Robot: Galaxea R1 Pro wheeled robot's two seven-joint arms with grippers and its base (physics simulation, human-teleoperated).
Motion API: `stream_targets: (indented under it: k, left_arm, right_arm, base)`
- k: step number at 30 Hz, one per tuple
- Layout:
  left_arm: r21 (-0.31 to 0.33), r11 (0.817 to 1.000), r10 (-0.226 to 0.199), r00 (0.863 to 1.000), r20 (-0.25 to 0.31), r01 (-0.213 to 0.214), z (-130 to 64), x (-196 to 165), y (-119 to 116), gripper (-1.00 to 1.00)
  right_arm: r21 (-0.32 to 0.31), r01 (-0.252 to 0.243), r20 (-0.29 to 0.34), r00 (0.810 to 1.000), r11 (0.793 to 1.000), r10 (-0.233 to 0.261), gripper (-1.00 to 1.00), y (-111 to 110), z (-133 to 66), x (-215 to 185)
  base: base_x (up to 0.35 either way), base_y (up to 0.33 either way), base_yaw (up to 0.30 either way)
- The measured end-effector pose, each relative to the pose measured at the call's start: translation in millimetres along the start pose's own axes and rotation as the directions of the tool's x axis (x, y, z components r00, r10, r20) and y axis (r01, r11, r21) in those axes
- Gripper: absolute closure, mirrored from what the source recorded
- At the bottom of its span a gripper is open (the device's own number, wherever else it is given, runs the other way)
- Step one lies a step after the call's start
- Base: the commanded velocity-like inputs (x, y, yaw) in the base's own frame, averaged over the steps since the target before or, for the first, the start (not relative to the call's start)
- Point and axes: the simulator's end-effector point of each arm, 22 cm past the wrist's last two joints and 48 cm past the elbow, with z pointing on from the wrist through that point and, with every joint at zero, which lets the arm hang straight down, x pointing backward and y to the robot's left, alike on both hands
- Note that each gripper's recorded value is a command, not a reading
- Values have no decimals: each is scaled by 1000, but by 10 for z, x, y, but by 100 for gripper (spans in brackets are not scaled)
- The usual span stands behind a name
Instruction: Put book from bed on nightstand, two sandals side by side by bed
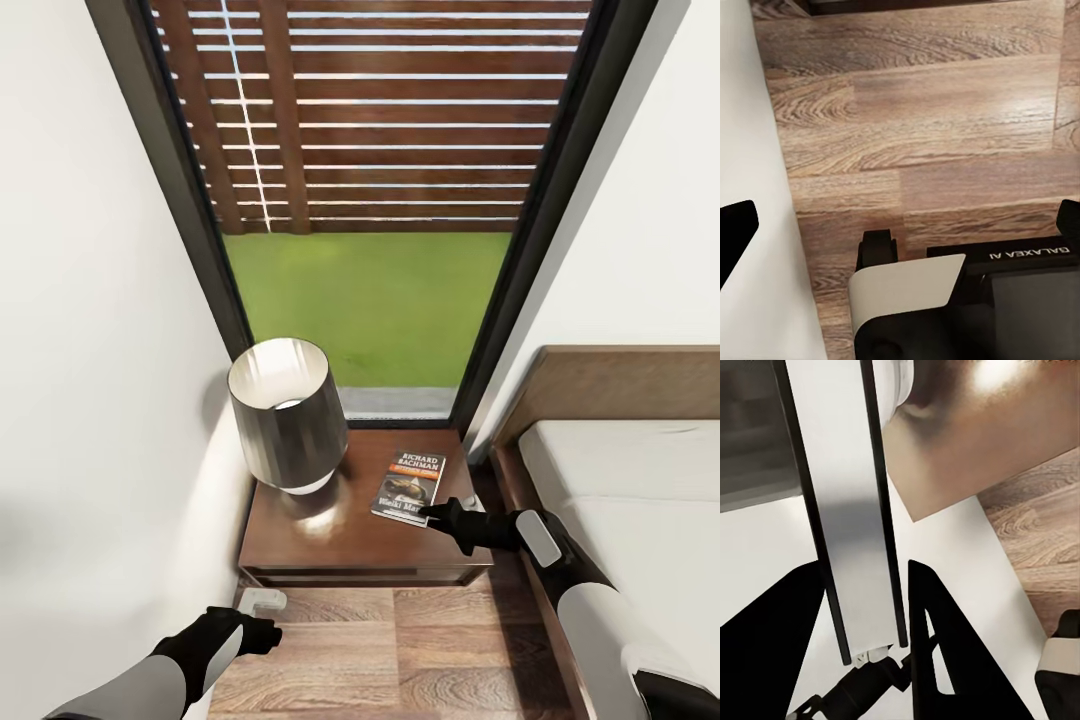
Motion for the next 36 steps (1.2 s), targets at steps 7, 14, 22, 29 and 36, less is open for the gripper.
stream_targets:
  k: [7, 14, 22, 29, 36]
  left_arm:
    - [0, 1000, 0, 1000, 1, 0, 48, -8, 2, -100]
    - [1, 1000, 0, 1000, 2, 0, 48, -9, -2, -100]
    - [2, 1000, 0, 1000, 4, 0, 146, -21, -4, -100]
    - [2, 1000, 0, 1000, 4, 0, 159, -22, -3, -100]
    - [1, 1000, 0, 1000, 4, 0, 171, -23, 1, -100]
  right_arm:
    - [0, 0, 0, 1000, 1000, 0, 100, -29, 36, -13]
    - [4, 1, 0, 1000, 1000, -1, 100, -35, 37, -15]
    - [47, 7, 10, 1000, 999, -8, 100, -134, 89, -119]
    - [57, 8, 12, 1000, 998, -8, 100, -143, 100, -137]
    - [62, 9, 13, 1000, 998, -10, 100, -151, 107, -153]
  base:
    - [0, 0, 0]
    - [0, 0, 0]
    - [0, 0, 0]
    - [0, 0, 0]
    - [0, 0, 0]
